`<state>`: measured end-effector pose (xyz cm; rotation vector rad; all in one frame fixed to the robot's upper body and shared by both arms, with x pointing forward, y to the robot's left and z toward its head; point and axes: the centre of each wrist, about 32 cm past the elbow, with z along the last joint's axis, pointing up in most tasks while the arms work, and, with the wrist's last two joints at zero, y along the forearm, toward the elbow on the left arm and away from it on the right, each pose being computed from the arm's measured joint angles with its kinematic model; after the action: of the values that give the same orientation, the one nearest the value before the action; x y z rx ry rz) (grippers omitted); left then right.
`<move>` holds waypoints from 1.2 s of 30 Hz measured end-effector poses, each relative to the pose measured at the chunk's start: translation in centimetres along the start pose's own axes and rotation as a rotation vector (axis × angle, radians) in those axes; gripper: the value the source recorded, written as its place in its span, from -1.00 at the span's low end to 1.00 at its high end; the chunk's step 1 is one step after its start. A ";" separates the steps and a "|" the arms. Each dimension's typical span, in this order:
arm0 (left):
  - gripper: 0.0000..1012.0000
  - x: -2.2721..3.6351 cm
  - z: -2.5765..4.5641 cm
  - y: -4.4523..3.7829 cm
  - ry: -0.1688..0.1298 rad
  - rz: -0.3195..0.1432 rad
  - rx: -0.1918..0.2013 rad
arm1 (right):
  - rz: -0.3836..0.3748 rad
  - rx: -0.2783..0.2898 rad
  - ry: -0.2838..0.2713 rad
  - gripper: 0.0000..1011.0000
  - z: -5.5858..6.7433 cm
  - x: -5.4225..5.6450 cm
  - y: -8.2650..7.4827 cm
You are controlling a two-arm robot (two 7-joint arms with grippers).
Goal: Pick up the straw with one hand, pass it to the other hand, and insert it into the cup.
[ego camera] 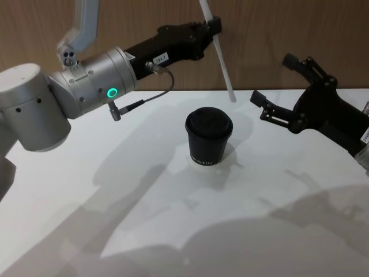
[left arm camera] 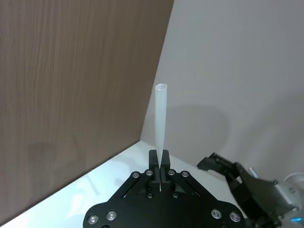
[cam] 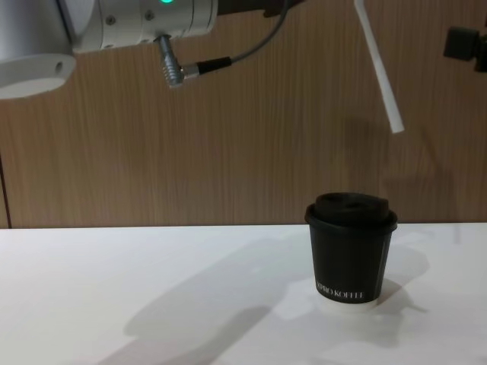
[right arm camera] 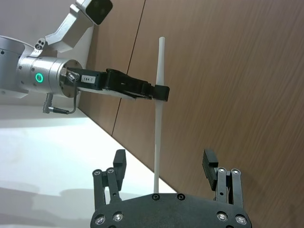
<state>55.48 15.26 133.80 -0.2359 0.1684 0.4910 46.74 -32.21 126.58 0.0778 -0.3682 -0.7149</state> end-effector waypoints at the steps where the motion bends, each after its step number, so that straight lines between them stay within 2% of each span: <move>1: -0.98 -0.03 0.02 -0.04 -0.012 0.002 0.006 | 0.000 0.000 0.000 0.98 0.0 0.0 0.0; 7: -0.98 -0.10 0.02 -0.25 -0.088 0.022 0.048 | 0.000 0.000 0.000 0.98 0.0 0.0 0.0; 8: -0.98 -0.10 0.02 -0.25 -0.088 0.022 0.048 | 0.000 0.000 0.000 0.98 0.0 0.0 0.0; 12: -0.98 -0.03 -0.21 -0.34 -0.127 0.039 0.072 | 0.000 0.000 0.000 0.98 0.0 0.0 0.0; 21: -0.98 0.19 -0.56 -0.42 -0.192 0.069 0.108 | 0.000 0.000 0.000 0.98 0.0 0.0 0.0; 27: -0.98 0.36 -0.90 -0.49 -0.216 0.080 0.129 | 0.000 0.000 0.000 0.98 0.0 0.0 0.0; 36: -0.98 0.64 -1.33 -0.61 -0.233 0.093 0.151 | 0.000 0.000 0.000 0.98 0.0 0.0 0.0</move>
<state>56.20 14.68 132.50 -0.0220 -0.0113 0.5908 46.74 -32.21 126.59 0.0778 -0.3683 -0.7149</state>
